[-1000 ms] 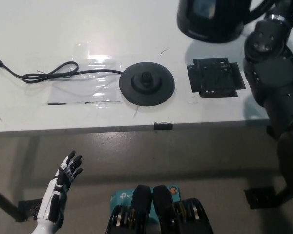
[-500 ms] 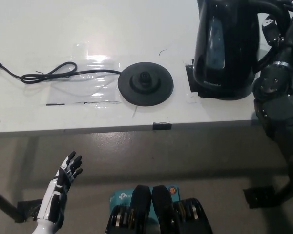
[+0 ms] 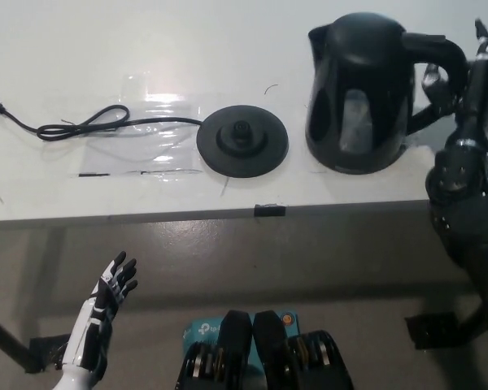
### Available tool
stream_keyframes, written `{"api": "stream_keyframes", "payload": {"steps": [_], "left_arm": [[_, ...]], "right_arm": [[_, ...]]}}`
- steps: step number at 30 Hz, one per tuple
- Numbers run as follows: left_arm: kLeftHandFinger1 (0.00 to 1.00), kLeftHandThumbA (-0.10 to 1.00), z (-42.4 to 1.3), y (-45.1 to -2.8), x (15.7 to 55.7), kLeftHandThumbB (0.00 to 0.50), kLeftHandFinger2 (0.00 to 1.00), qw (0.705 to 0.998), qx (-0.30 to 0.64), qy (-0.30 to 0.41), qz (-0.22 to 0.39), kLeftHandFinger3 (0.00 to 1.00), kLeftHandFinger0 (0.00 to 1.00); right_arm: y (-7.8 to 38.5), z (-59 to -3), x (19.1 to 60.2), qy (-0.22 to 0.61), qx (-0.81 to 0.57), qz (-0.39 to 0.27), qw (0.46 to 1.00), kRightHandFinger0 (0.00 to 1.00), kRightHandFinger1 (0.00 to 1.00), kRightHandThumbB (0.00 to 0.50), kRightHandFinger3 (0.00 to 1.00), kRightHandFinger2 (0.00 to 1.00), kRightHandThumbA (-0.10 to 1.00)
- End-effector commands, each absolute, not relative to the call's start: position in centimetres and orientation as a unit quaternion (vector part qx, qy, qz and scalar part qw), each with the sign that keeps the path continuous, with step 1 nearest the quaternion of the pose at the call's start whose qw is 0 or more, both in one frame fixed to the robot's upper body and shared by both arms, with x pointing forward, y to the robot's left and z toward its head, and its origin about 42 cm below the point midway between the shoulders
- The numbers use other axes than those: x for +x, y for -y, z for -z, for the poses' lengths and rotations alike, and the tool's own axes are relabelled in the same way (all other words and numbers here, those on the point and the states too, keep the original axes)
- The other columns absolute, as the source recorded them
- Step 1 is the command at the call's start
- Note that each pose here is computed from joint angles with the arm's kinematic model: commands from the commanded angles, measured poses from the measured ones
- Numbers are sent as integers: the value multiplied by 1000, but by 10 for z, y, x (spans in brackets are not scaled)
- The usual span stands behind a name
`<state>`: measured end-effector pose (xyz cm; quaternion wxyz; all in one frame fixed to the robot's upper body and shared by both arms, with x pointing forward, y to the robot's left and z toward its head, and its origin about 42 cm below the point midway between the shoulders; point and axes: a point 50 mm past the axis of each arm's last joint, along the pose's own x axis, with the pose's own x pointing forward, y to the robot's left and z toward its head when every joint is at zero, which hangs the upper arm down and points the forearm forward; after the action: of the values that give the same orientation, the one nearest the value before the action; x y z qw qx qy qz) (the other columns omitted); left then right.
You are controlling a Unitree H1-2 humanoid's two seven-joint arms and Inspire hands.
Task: Use the right hand to grab the handle of the kettle from the base and place it on the right side
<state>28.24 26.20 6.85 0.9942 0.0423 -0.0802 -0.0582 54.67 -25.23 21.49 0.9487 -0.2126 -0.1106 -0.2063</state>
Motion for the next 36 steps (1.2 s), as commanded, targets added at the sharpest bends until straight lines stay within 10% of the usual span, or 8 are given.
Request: {"api": "stream_keyframes", "payload": {"steps": [1, 17, 20, 36], "left_arm": [[1000, 996, -77, -267, 284, 500, 1000, 992, 46, 101, 64, 1000, 1000], [1000, 990, -77, -267, 287, 500, 1000, 992, 40, 103, 63, 1000, 1000], [1000, 986, -78, -269, 289, 500, 1000, 992, 40, 105, 61, 1000, 1000], [1000, 1000, -89, -270, 306, 500, 1000, 989, 53, 120, 62, 1000, 1000]], "right_arm": [[264, -260, 558, 175, -222, 69, 957, 1000, 1000, 485, 1000, 1000, 700], [291, -273, 514, 232, -182, -2, 956, 1000, 1000, 486, 1000, 1000, 732], [294, -283, 500, 254, -140, -5, 957, 1000, 1000, 485, 1000, 1000, 972], [283, -300, 399, 435, -91, 130, 887, 1000, 1000, 441, 1000, 1000, 1000]]}}
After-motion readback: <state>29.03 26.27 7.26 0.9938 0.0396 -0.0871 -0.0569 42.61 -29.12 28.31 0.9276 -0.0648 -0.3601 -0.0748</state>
